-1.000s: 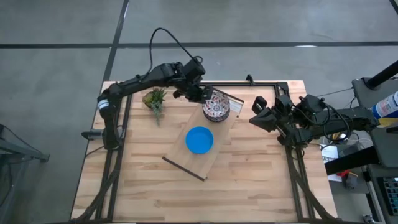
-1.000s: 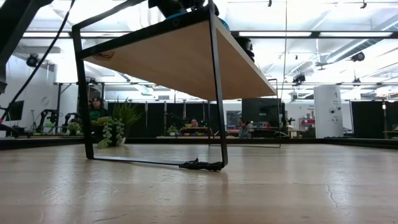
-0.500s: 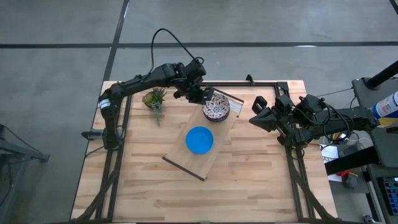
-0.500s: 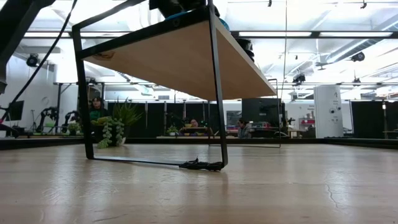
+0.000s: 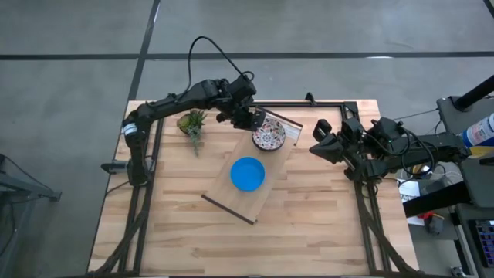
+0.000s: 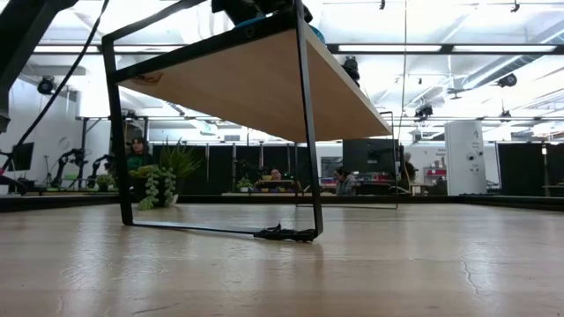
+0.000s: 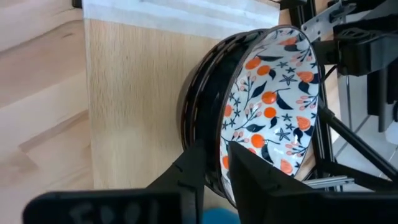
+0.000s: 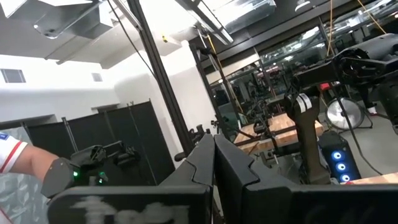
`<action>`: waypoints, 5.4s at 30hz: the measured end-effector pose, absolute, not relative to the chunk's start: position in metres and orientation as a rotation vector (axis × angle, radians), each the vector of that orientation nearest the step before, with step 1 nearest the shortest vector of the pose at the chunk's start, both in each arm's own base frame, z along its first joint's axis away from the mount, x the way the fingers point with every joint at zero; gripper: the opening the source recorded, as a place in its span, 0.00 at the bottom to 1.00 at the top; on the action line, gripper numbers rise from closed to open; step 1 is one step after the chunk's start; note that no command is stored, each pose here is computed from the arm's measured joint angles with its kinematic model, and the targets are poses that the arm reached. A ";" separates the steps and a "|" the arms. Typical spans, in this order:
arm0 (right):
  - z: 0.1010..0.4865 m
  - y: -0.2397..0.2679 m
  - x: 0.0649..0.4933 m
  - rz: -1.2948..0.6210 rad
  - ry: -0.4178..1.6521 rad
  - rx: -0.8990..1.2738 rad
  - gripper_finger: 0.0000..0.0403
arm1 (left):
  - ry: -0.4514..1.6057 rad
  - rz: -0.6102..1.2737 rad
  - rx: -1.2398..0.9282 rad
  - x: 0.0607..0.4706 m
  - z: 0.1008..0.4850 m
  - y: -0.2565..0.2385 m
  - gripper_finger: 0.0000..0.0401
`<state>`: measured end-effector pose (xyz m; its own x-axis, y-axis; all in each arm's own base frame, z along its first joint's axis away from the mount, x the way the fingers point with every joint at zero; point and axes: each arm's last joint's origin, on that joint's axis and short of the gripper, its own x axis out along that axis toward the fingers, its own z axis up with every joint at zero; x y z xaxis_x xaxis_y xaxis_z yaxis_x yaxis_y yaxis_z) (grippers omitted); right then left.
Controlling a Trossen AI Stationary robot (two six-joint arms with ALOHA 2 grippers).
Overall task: Pick & Place Mini bowls
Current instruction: Stack the white patterned bowl on the white patterned bowl on the shelf, then return to Home Position
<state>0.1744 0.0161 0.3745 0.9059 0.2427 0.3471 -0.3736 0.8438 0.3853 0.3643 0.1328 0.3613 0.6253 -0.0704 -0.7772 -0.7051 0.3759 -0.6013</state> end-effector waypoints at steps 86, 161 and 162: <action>0.204 0.006 0.132 0.008 -0.003 0.157 0.02 | -0.038 -0.021 -0.358 0.112 0.202 0.006 0.00; 0.164 0.004 0.103 0.002 0.034 0.136 0.02 | 0.012 0.046 -0.376 0.096 0.172 0.007 0.00; 0.164 0.004 0.103 0.003 0.034 0.136 0.02 | 0.012 0.047 -0.376 0.096 0.172 0.007 0.00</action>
<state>0.1034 0.0045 0.1641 0.9994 0.0049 -0.0341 -0.0002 0.9907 0.1359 0.0959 0.0066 0.1722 0.9989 0.0433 -0.0204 -0.0478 0.9293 -0.3663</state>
